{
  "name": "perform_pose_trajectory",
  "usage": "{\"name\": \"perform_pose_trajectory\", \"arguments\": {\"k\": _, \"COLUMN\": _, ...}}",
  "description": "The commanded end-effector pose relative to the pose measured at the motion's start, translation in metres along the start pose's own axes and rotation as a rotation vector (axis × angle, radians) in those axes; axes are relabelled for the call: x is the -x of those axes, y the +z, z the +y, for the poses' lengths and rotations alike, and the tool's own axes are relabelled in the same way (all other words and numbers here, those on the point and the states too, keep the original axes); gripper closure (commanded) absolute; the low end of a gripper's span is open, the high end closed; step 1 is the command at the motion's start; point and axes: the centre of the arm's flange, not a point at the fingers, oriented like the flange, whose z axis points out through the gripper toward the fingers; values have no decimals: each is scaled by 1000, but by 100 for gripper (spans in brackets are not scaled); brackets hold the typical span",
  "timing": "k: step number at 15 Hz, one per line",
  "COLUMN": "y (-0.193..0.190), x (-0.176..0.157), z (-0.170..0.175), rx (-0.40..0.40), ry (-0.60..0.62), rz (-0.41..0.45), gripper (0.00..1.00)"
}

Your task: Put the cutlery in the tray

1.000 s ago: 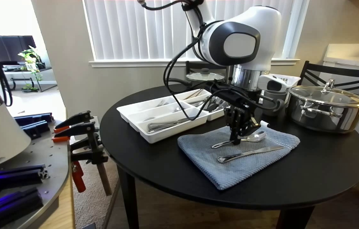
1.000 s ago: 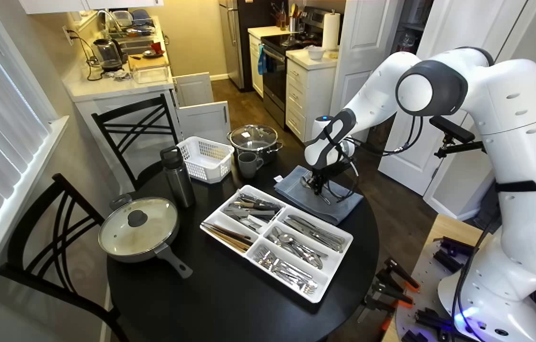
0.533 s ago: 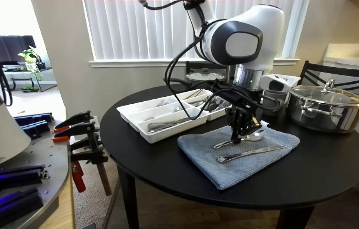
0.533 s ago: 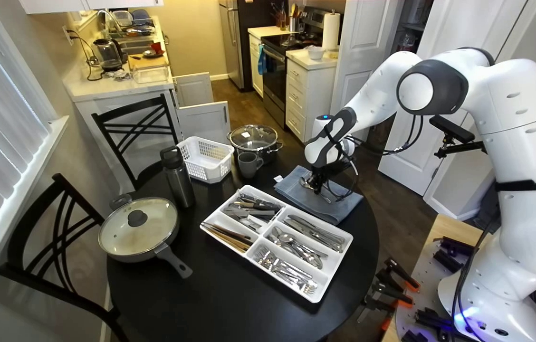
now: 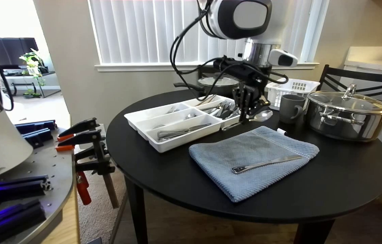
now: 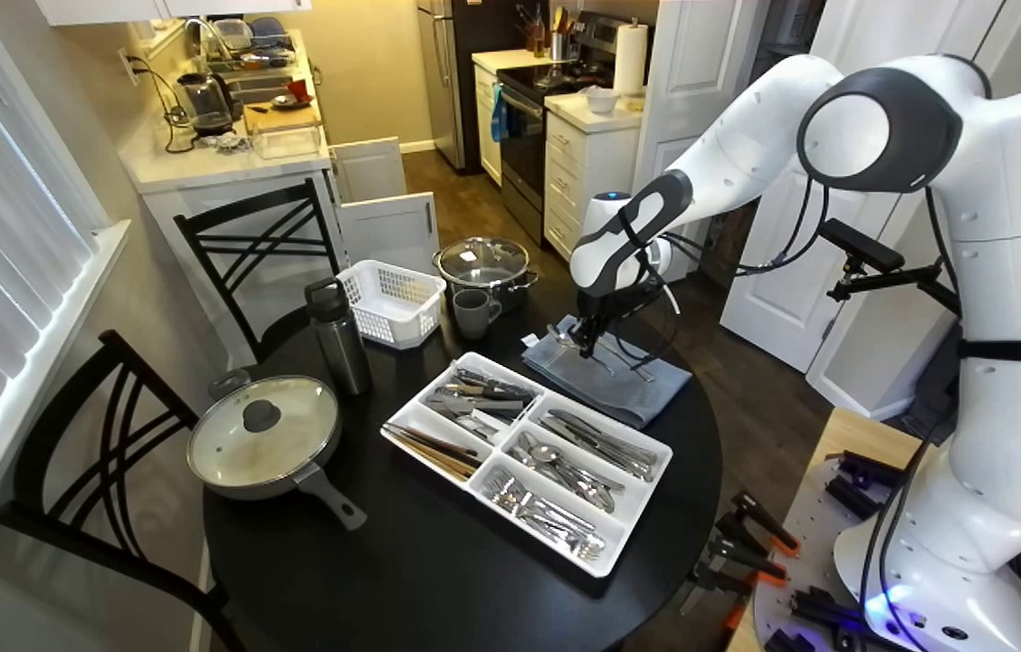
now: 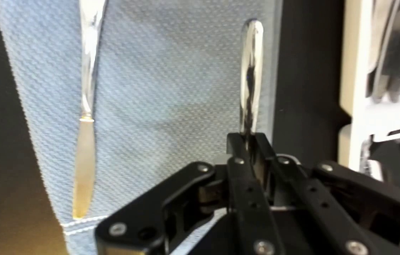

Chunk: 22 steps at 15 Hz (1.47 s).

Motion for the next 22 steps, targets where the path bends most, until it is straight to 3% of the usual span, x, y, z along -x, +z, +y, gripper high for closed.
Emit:
{"name": "perform_pose_trajectory", "arguments": {"k": 1, "y": -31, "x": 35, "z": -52, "rx": -71, "ry": -130, "rz": -60, "gripper": 97}}
{"name": "perform_pose_trajectory", "arguments": {"k": 10, "y": -14, "x": 102, "z": -171, "rx": -49, "ry": -364, "rz": -160, "gripper": 97}}
{"name": "perform_pose_trajectory", "arguments": {"k": 21, "y": 11, "x": 136, "z": -211, "rx": -53, "ry": -353, "rz": -238, "gripper": 97}}
{"name": "perform_pose_trajectory", "arguments": {"k": 22, "y": 12, "x": 138, "z": -213, "rx": -51, "ry": -350, "rz": -243, "gripper": 65}}
